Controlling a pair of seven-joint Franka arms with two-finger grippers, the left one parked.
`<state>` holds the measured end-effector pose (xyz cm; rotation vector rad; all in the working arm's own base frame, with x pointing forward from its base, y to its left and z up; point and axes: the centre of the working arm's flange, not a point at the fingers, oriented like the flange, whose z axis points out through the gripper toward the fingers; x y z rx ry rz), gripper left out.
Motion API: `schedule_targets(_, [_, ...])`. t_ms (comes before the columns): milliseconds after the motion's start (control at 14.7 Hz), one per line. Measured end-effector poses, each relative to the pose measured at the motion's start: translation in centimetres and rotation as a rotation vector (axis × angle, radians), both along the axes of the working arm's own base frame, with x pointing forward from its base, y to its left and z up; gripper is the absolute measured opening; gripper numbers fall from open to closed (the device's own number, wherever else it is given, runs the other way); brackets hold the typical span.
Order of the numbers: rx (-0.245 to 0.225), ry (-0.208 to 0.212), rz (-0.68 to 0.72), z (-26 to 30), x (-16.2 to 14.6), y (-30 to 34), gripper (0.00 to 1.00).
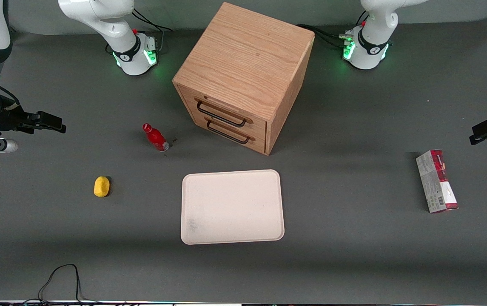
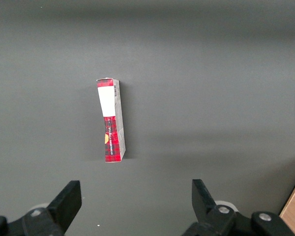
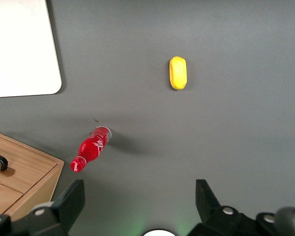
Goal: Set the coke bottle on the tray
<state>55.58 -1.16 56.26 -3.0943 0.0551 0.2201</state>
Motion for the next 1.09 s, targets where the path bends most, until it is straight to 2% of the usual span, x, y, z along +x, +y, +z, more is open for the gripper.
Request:
schedule_targets(475, [-0.004,0.040,-0.010,2.1,-1.1,1.8,1.00])
schedule_targets(883, [-0.052,0.031,-0.046,4.9,-4.1,15.6,1.00])
schedule_targets(1086, [-0.048,0.042,-0.038,5.6,-5.5,18.1,1.00])
